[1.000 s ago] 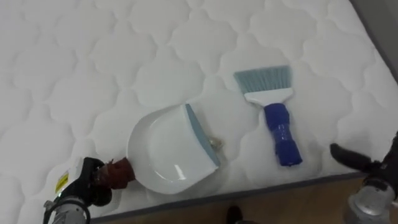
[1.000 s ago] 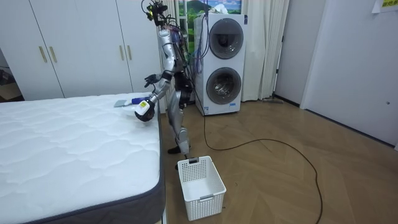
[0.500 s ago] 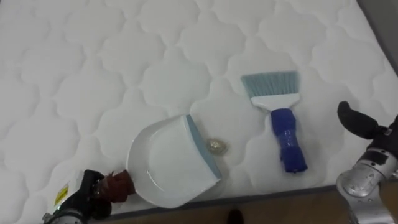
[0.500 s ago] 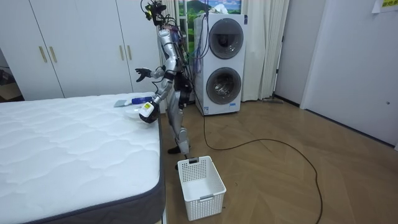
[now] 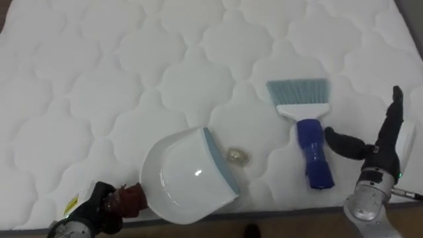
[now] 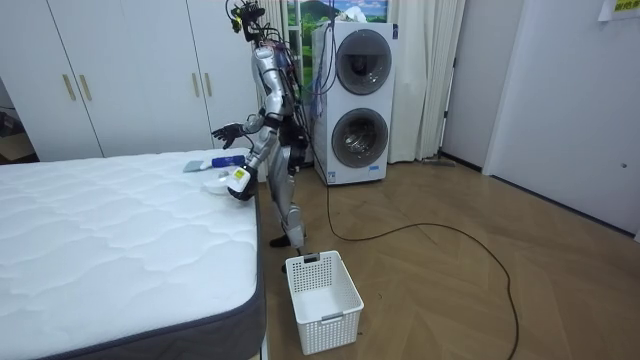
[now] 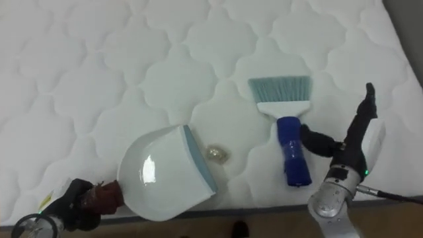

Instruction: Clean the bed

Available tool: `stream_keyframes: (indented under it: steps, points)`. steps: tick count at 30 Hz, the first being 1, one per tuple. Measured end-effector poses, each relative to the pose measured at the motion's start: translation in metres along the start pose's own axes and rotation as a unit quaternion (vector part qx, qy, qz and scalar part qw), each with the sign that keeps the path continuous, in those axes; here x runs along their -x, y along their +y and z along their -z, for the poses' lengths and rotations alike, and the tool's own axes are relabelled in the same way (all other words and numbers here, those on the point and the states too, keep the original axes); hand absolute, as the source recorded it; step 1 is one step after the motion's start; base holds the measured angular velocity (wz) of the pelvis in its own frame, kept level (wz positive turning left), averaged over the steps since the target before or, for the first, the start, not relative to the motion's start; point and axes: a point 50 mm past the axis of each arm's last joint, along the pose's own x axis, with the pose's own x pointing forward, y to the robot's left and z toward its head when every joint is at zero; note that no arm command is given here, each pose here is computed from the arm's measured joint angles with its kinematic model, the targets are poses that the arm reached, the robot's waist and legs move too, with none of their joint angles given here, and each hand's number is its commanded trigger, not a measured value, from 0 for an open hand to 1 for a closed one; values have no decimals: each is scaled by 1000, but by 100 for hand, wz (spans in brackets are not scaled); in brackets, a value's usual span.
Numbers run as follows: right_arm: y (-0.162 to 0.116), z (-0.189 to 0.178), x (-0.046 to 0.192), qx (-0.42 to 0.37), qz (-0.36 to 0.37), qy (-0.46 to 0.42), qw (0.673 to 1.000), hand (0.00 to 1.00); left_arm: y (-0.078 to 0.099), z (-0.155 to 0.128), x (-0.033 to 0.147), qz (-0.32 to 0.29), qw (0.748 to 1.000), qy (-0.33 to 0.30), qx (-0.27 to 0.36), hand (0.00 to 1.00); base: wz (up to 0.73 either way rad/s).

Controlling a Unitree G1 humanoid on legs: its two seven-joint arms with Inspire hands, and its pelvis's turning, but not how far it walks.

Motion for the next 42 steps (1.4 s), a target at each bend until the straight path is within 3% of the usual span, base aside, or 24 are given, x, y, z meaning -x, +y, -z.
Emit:
stream_keyframes:
  steps: [16,36,42]
  points:
    - [18,3,0,5,-86,24,996,0,12,-19,-13,-6,1000,-18,-2,100,2]
    - [24,5,-14,5,-100,67,993,0,14,-19,-16,-11,999,-16,-25,100,3]
    - [19,23,-9,34,-102,105,989,0,11,-22,-16,-3,999,-25,-35,100,8]
